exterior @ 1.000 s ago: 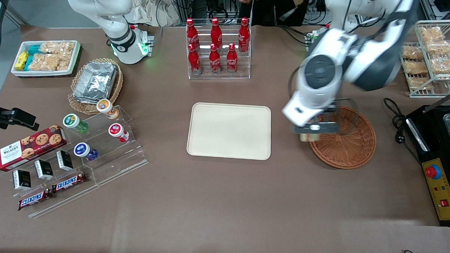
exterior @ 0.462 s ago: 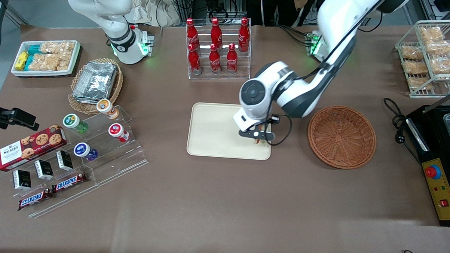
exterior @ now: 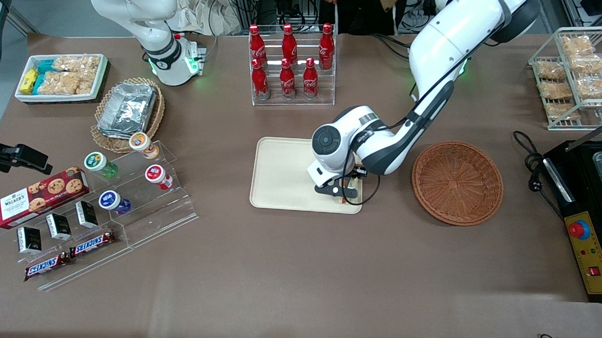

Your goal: Place sandwich from basket to tray

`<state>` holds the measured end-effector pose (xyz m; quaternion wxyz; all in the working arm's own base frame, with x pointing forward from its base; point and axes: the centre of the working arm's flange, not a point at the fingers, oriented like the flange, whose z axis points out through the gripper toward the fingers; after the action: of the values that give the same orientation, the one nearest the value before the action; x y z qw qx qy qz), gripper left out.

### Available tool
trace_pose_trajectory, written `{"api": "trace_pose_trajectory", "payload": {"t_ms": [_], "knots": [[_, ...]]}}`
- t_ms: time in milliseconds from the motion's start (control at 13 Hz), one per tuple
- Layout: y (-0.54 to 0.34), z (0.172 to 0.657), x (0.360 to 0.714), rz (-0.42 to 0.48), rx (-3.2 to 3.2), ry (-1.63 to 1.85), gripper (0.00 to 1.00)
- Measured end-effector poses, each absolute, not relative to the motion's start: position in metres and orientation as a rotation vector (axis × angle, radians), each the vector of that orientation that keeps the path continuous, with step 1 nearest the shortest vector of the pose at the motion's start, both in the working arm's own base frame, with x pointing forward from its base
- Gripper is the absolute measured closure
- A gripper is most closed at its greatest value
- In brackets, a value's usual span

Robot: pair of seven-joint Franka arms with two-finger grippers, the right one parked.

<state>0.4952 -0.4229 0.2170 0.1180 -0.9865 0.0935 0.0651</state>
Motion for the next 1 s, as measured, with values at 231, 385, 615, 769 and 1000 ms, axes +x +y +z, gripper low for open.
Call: {"api": "trace_pose_trajectory", "payload": {"t_ms": [231, 385, 615, 769, 1000], "knots": [[-0.424, 0.215, 0.497, 0.185, -2.891, 0.252, 0.34], [-0.421, 0.227, 0.506, 0.157, -2.896, 0.216, 0.14], [-0.383, 0.273, 0.534, 0.129, -2.851, 0.123, 0.00], [-0.336, 0.318, 0.560, 0.109, -2.827, 0.078, 0.00], [-0.255, 0.374, 0.593, 0.079, -2.824, 0.018, 0.00]]}}
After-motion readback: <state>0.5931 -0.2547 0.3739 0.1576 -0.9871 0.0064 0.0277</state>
